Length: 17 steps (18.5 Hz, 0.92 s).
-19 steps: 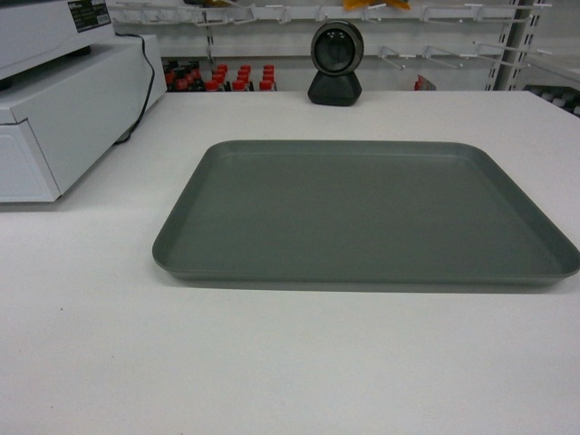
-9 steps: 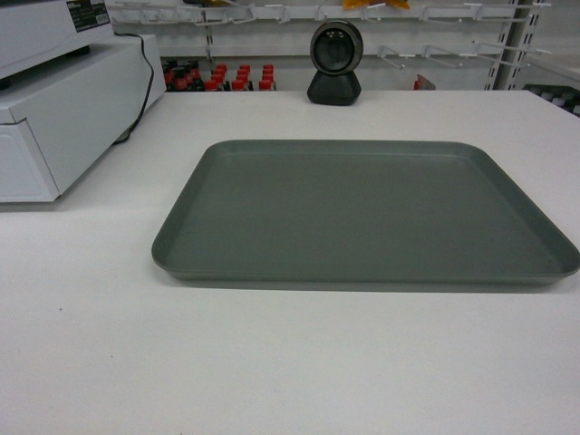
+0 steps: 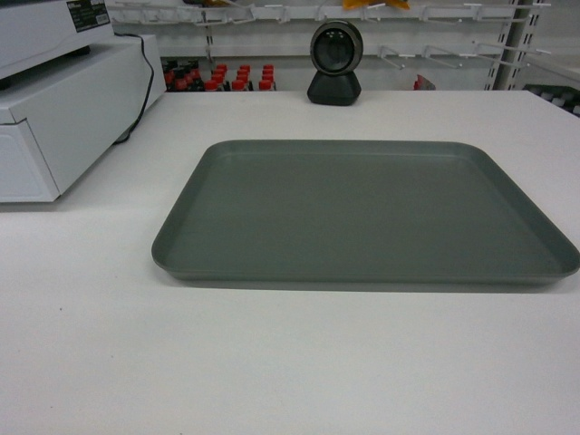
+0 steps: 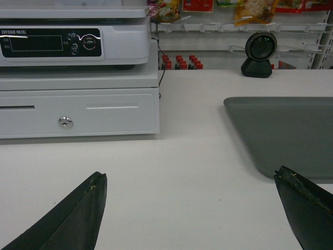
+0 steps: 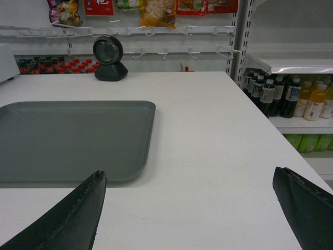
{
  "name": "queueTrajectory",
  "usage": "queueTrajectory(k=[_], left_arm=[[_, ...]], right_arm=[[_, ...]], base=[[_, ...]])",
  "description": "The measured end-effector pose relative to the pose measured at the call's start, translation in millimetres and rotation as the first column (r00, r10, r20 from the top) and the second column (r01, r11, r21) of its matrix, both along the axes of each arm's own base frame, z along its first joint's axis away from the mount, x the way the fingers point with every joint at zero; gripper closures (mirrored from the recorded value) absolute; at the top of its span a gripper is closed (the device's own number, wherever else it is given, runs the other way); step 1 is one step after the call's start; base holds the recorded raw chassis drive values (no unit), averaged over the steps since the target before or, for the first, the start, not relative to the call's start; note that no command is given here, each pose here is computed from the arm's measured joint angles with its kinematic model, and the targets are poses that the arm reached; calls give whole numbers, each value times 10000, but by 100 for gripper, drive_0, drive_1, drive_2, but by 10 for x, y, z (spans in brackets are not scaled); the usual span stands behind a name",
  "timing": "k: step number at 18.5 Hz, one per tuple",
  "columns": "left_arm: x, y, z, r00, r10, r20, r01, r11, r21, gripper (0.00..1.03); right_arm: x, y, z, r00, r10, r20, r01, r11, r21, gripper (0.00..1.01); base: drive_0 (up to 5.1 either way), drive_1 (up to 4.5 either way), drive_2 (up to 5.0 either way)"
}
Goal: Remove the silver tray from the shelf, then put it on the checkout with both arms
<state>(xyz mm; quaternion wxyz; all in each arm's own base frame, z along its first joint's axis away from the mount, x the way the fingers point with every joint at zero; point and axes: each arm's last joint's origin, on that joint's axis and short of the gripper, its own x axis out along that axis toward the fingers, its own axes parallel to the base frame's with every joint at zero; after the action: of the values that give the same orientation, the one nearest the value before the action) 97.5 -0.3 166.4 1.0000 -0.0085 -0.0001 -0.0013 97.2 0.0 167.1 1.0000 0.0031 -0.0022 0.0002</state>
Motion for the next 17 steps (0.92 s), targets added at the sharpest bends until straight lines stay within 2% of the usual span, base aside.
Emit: queueTrajectory(k=[12,17], left_arm=[[0,0,-1,10000,-4,-11,4,10000,0,5],[0,0,-1,10000,8,-8,-8,10000,0,5]], right_arm=[[0,0,-3,10000,-11,-31,11,10000,0,3],[0,0,0,10000,-4,-4,4,10000,0,3]], base=[[0,0,0],[-3,-421,415]])
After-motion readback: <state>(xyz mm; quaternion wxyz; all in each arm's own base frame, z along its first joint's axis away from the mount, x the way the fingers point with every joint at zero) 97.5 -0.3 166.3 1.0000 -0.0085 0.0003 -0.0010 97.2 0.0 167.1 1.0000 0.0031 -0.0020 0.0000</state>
